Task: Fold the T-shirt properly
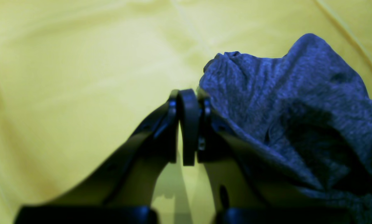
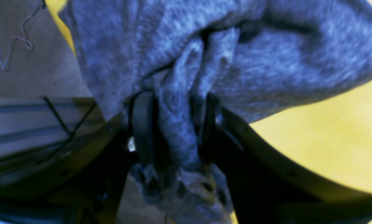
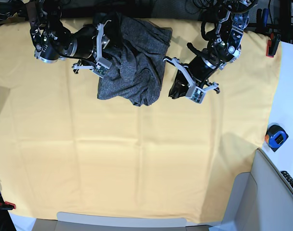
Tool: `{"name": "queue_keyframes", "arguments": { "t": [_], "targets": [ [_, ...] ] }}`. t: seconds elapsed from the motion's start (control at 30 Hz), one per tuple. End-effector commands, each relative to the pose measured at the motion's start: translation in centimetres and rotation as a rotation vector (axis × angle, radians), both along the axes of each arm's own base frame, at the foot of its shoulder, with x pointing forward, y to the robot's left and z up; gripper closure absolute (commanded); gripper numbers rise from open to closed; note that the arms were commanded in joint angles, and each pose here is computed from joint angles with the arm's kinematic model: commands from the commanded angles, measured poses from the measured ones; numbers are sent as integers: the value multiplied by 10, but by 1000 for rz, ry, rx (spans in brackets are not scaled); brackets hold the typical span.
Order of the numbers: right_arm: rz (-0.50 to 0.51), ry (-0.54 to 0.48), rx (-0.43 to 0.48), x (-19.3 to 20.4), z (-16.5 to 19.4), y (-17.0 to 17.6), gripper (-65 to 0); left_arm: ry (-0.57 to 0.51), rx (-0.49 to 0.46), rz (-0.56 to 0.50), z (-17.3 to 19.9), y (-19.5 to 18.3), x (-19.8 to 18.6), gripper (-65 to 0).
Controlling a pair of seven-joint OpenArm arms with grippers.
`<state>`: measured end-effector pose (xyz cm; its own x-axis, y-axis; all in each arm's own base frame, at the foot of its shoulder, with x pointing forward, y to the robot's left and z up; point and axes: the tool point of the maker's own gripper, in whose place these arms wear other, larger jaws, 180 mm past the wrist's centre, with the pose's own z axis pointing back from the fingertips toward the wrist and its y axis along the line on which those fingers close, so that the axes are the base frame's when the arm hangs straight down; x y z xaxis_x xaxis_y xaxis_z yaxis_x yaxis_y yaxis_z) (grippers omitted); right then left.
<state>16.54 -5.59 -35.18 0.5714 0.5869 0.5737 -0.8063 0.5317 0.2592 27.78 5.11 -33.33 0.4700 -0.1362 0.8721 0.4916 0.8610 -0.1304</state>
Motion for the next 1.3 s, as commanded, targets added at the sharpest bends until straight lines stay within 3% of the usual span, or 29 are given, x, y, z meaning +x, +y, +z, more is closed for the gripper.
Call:
{"name": "queue_keyframes", "arguments": {
  "t": [0.0, 0.57, 0.73, 0.8, 0.97, 1.27],
  "targets": [
    [16, -25, 29, 0, 10, 3, -228, -41, -17, 2, 11, 0, 5, 0],
    [32, -8, 116, -5, 24, 2, -233, -28, -13, 5, 6, 1, 5, 0],
    [-18, -22, 109, 3, 28, -12, -237, -8, -7, 10, -1, 3, 4, 0],
    [-35, -23, 103, 3, 27, -18, -282, 4, -7, 11, -5, 3, 0, 0],
    [-39, -24, 102, 3, 27, -20, -473, 3, -9, 11, -4, 3, 0, 0],
    [-39, 4, 92, -6, 21, -22, -481, 15, -35, 23, -5, -4, -1, 0]
  ]
}}
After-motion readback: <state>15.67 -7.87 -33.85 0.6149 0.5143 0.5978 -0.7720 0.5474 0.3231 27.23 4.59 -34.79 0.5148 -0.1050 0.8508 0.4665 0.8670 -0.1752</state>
